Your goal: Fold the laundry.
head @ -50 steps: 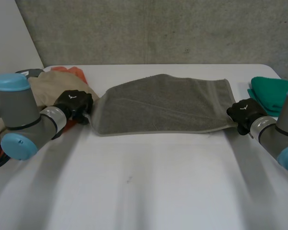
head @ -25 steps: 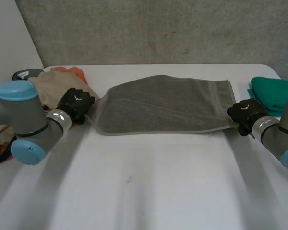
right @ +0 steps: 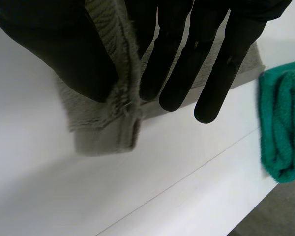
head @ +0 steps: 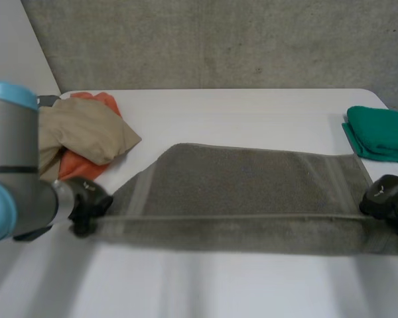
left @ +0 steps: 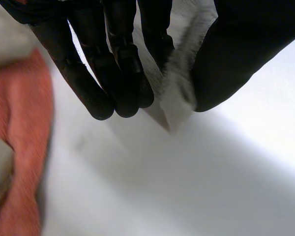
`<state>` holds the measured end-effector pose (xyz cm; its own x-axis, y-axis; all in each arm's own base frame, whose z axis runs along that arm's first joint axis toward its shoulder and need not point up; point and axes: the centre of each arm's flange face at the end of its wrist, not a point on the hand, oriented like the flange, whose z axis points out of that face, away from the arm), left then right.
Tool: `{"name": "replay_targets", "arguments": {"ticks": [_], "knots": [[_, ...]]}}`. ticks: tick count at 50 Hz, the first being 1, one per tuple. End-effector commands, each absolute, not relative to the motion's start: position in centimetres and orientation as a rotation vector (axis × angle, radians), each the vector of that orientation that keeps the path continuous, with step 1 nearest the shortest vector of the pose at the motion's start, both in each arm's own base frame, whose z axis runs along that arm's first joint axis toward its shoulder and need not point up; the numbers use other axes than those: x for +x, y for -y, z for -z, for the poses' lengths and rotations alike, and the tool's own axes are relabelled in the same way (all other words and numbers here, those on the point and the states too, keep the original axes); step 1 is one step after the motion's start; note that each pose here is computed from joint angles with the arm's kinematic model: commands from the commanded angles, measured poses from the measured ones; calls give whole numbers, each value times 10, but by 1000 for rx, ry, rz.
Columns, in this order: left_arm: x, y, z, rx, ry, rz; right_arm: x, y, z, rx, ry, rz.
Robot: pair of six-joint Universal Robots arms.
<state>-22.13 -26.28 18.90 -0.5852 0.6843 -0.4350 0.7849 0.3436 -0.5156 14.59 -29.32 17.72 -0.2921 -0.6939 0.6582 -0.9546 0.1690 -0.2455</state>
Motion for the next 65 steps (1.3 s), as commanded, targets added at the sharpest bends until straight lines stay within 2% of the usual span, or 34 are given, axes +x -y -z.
{"name": "replay_targets", "arguments": {"ticks": [1,3,4,7,8,12,15,19,25,28,32,39,40,44,47,51,54,59,62,65], "knots": [[-259,318,-239,1210,-2321,1473,171,347,-214,1406,1868,-1150],[-266,330,-265,1150,-2246,1619,177,368,-241,1293,1786,-1309],[-271,341,-299,1070,-2142,1803,183,388,-275,1152,1691,-1493],[-275,354,-354,925,-1936,2112,186,409,-328,916,1550,-1776],[-275,359,-387,818,-1790,2307,186,417,-356,782,1459,-1935],[-266,370,-448,562,-1424,2677,184,427,-397,596,1201,-2216],[-262,373,-467,476,-1260,2794,184,427,-405,577,1081,-2276],[-263,385,-450,512,-1302,2761,192,422,-389,652,1085,-2294],[-259,407,-384,576,-1592,2590,205,422,-346,760,1236,-2247],[-258,412,-362,596,-1665,2543,210,421,-327,812,1317,-2217],[-257,416,-314,649,-1819,2436,219,416,-285,942,1490,-2135],[-256,401,-248,734,-2074,2231,223,402,-224,1111,1745,-1961],[-255,394,-235,761,-2135,2166,221,397,-212,1147,1798,-1899],[-248,368,-214,812,-2296,1985,209,382,-188,1234,1927,-1713],[-241,347,-209,847,-2395,1853,197,372,-181,1264,1994,-1601],[-228,307,-207,930,-2542,1629,179,354,-190,1295,2021,-1467],[-216,276,-208,1025,-2605,1441,159,334,-206,1299,2037,-1323],[-196,218,-205,1198,-2696,1039,122,283,-224,1392,2094,-951],[-192,205,-199,1282,-2678,952,116,278,-226,1429,2044,-974],[-193,211,-195,1309,-2627,981,119,286,-217,1456,1997,-1039]]}}
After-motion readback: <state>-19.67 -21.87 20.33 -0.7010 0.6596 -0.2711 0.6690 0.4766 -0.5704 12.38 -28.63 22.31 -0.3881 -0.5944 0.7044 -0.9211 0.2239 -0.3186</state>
